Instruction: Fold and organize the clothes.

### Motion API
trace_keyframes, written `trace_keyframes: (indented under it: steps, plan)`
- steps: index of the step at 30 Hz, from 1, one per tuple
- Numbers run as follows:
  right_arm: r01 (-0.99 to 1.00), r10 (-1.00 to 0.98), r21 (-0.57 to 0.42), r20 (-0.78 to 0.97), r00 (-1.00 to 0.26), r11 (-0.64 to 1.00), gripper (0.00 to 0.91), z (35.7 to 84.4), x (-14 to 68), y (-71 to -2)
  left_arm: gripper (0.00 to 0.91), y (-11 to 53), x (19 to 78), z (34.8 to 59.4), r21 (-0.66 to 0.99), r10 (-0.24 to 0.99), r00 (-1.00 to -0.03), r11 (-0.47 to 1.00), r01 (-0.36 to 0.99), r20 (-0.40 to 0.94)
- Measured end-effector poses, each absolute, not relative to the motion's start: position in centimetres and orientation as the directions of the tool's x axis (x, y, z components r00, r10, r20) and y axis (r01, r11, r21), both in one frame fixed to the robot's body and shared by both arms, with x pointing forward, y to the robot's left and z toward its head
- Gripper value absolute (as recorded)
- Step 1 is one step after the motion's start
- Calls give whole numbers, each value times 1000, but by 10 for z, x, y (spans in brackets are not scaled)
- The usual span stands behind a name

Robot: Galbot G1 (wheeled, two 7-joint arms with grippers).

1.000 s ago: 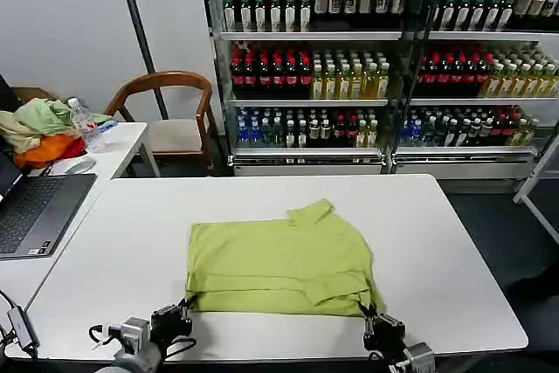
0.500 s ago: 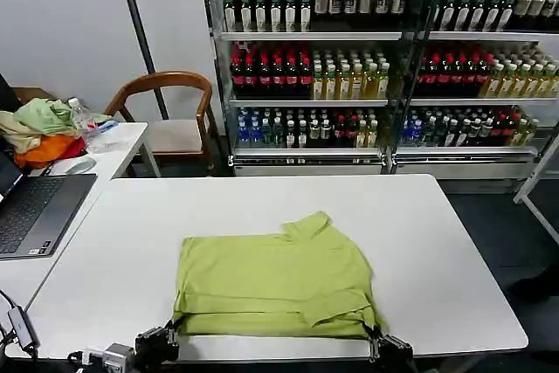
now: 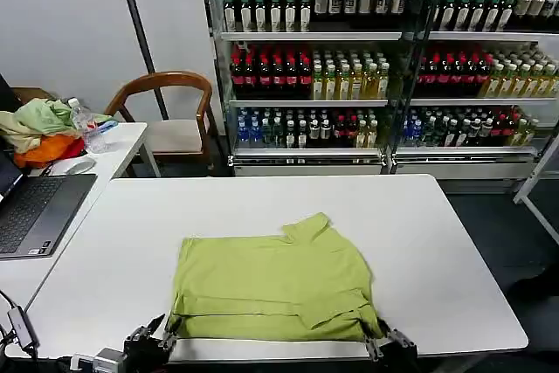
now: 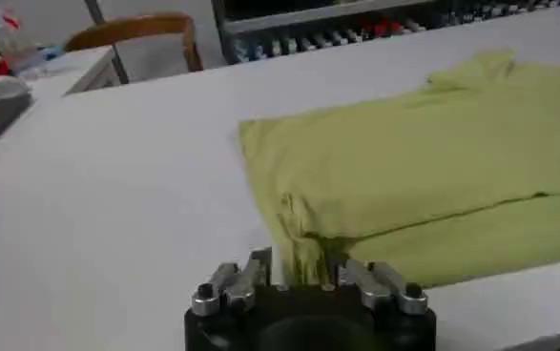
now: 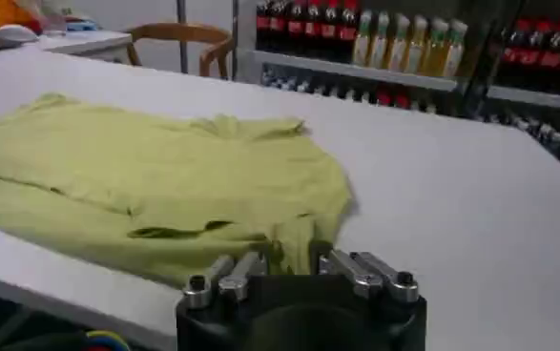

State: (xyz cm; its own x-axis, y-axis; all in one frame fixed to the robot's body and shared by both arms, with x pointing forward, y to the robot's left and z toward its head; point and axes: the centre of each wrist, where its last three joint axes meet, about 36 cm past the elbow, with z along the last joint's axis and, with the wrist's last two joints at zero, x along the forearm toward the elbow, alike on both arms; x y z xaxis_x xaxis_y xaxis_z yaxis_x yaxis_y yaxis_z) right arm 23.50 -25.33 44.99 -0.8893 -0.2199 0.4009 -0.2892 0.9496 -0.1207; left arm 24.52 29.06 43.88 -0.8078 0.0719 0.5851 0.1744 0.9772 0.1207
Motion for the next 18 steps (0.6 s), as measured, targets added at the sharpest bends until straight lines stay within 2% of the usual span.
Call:
trace_keyframes:
  steps: [8, 18]
  plan:
    - [-268, -218, -115, 330, -918, 956, 907, 468, 276, -256, 907, 300, 258, 464, 108, 111, -858, 976, 189, 502]
    - [-224, -195, -54, 327, -925, 973, 907, 458, 367, -243, 907, 328, 308, 446, 88, 127, -875, 978, 189, 467]
